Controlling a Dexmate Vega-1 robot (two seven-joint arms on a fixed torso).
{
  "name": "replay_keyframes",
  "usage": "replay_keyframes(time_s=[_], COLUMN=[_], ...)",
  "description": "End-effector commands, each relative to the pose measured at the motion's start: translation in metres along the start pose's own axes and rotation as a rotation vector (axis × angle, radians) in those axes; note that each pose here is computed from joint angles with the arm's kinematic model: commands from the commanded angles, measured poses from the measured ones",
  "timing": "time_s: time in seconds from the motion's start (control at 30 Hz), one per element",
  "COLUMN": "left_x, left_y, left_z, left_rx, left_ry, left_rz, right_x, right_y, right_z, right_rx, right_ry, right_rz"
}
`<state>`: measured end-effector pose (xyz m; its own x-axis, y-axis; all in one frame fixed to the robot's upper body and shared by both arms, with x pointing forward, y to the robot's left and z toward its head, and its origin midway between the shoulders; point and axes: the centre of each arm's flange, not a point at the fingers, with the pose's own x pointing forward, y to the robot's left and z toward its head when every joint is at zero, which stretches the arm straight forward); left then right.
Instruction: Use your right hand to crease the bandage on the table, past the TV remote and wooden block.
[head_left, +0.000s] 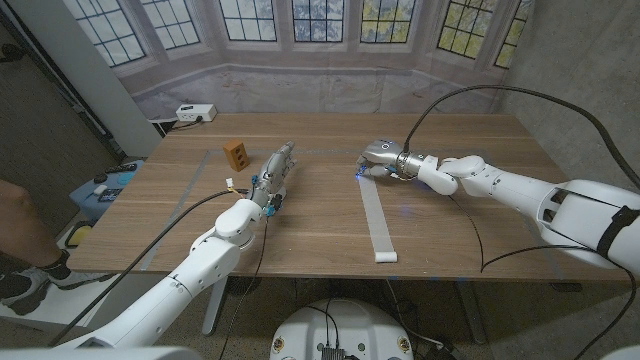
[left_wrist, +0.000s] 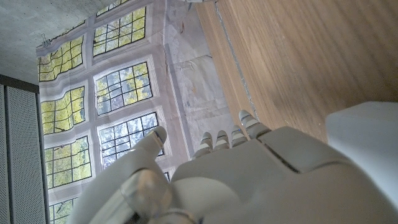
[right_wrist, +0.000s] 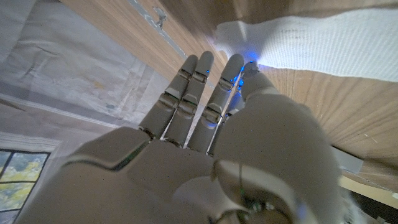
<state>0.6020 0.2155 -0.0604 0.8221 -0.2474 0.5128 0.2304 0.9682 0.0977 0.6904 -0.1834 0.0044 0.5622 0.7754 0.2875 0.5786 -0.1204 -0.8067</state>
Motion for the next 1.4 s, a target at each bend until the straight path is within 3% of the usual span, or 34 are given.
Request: replay_keyframes(time_s=[0.03, 0.8, 1.4], left_x=[0.002, 0.011, 0.009], left_y=[0.003, 0.004, 0.006], left_z=[-0.001, -0.003, -0.004], left_rx=[-0.008, -0.011, -0.011], left_ry=[-0.004, 0.000, 0.005], left_rz=[-0.003, -0.014, -0.002], right_x=[0.000, 0.006, 0.014], right_y=[-0.007, -0.011, -0.011], right_z=[0.002, -0.005, -0.007], right_rx=[-0.009, -0.028, -0.043], right_ry=[-0.001, 0.000, -0.014], right_rz=[-0.006, 0.008, 0.035])
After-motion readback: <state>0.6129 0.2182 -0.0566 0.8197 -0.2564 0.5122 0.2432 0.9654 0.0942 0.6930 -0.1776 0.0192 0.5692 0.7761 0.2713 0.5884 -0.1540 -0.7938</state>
